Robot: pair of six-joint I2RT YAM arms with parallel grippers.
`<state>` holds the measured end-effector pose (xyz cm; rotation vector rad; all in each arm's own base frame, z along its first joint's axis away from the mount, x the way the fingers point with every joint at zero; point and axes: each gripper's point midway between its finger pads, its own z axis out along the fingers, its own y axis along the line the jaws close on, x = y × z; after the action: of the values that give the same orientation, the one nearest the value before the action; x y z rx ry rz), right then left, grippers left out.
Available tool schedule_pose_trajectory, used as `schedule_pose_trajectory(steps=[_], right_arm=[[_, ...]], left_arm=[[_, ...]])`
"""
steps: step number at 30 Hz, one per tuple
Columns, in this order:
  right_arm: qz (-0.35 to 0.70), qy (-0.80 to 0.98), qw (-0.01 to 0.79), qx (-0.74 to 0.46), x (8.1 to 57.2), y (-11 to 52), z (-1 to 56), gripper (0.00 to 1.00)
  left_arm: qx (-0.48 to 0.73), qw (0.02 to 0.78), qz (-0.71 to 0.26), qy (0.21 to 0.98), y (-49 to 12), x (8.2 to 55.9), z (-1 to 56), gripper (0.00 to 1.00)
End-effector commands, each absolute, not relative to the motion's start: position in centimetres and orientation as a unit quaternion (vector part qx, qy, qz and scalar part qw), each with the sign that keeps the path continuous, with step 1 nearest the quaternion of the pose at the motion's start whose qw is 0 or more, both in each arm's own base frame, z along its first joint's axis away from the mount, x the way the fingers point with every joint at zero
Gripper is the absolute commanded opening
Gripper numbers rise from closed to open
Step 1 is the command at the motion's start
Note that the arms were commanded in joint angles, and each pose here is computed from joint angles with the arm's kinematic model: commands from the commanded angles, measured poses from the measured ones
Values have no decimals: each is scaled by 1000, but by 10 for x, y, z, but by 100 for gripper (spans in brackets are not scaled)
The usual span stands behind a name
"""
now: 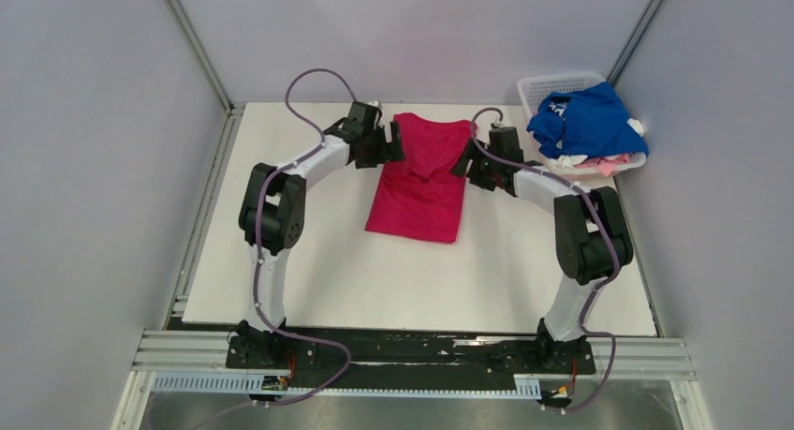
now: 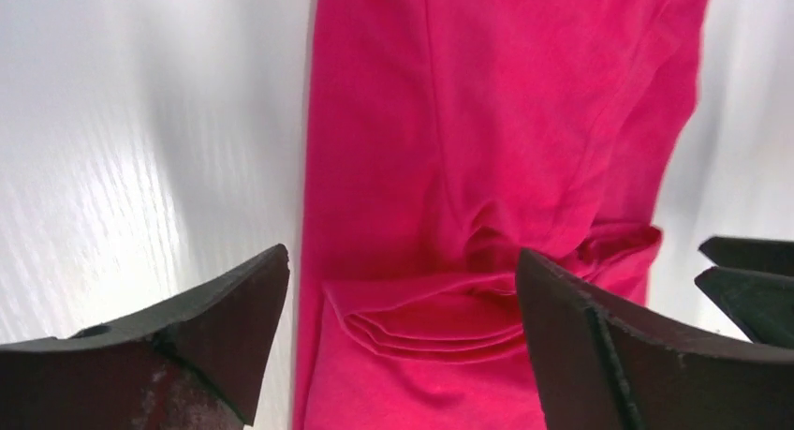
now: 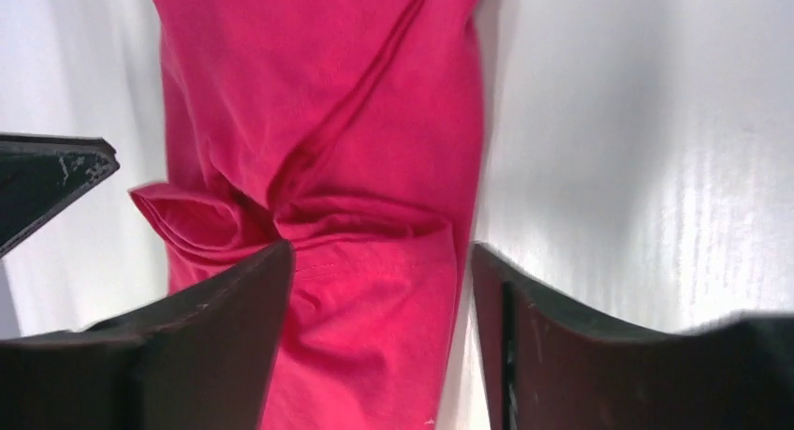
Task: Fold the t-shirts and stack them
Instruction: Fold the folded rectangular tshirt in 1/3 of the way
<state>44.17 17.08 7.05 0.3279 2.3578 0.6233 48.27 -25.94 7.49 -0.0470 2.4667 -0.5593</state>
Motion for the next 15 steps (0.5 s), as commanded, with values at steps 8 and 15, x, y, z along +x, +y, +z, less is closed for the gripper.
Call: schedule_pose_trajectory(steps=[8,15], right_arm=[[277,881,383,35,423,182,130,100],[371,856,339,-122,364,272,128,100]], left_arm=[[-21,337,-245,909,-246,472,135,100],[-56,331,-229,914,-213,411,125,100]])
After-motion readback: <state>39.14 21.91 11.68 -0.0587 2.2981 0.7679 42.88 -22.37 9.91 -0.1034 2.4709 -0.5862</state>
